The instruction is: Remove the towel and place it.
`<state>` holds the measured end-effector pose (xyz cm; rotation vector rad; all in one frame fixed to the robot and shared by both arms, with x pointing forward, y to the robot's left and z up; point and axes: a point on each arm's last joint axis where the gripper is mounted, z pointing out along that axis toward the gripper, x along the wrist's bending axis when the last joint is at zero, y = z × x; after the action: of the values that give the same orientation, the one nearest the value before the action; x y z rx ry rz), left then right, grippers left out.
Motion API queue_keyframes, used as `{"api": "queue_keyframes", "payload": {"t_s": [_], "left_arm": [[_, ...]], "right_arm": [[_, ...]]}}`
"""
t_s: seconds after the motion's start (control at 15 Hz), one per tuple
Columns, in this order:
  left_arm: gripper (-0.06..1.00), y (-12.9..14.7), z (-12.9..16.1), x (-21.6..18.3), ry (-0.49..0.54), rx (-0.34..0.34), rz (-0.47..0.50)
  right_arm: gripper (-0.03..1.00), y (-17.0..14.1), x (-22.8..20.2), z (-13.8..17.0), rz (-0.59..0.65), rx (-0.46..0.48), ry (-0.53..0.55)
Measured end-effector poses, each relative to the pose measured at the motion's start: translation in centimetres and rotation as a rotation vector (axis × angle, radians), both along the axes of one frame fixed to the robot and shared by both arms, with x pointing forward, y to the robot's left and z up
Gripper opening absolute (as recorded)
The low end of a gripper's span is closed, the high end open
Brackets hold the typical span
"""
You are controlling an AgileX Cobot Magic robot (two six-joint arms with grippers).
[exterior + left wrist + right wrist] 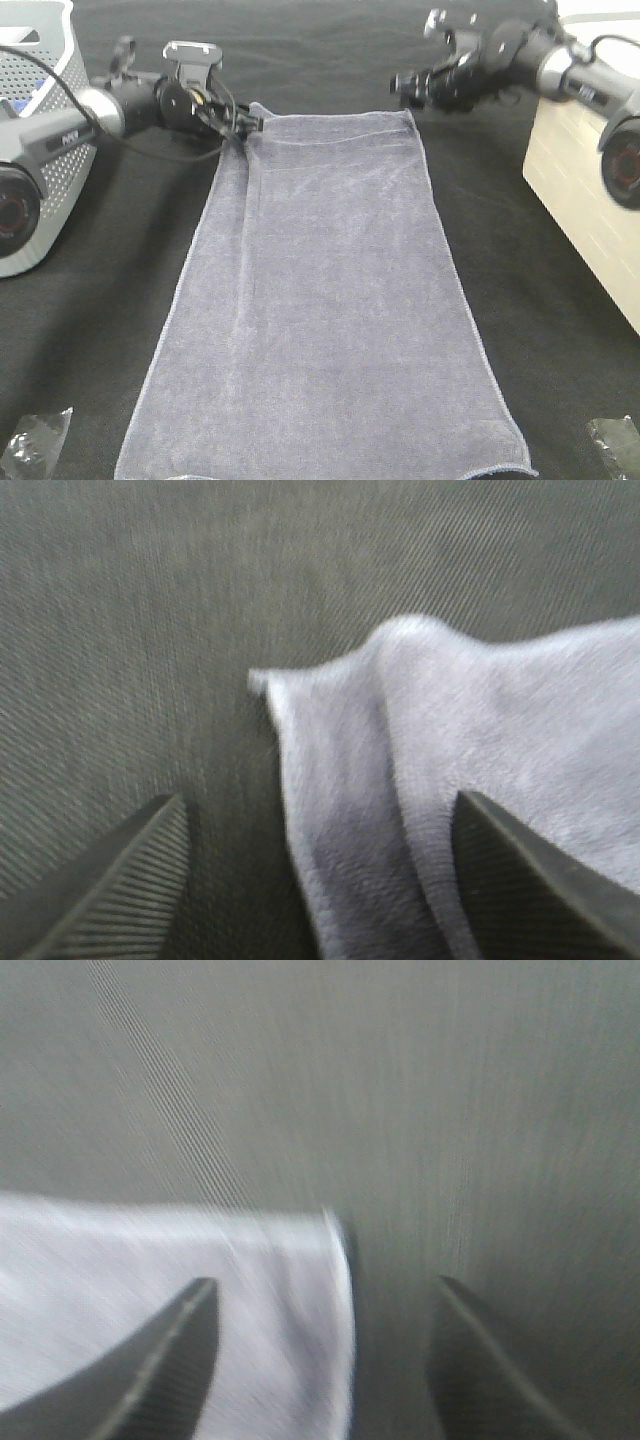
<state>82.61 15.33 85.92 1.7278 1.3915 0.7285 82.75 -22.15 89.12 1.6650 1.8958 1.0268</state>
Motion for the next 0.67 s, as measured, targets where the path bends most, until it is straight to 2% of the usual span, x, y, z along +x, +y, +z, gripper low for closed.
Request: {"api": "queue_keyframes", "payload": {"t_s": [0.2, 0.33, 0.53, 0.6, 0.67], "left_arm": [[0.7, -0.6, 4.0, 0.0, -0.066, -0.02, -0.008], [0.7, -0.8, 6.3, -0.3, -0.079, -0.026, -0.014], [0.7, -0.7, 8.5, -1.1, 0.005, 0.022, -0.022], [0.7, -0.5, 9.4, -1.5, 0.039, 0.041, -0.025], [0.7, -0.2, 12.0, -2.6, 0.11, 0.069, -0.027]], "right_arm": [[0.63, 0.0, -0.2, 3.3, 0.007, 0.004, -0.041], [0.63, 0.2, -0.7, 5.0, 0.03, 0.004, -0.011], [0.63, 0.4, -2.2, 6.8, 0.091, -0.006, 0.109], [0.63, 0.4, -2.8, 8.0, 0.111, -0.01, 0.141], [0.63, 0.5, -4.5, 11.0, 0.159, -0.018, 0.213]]}}
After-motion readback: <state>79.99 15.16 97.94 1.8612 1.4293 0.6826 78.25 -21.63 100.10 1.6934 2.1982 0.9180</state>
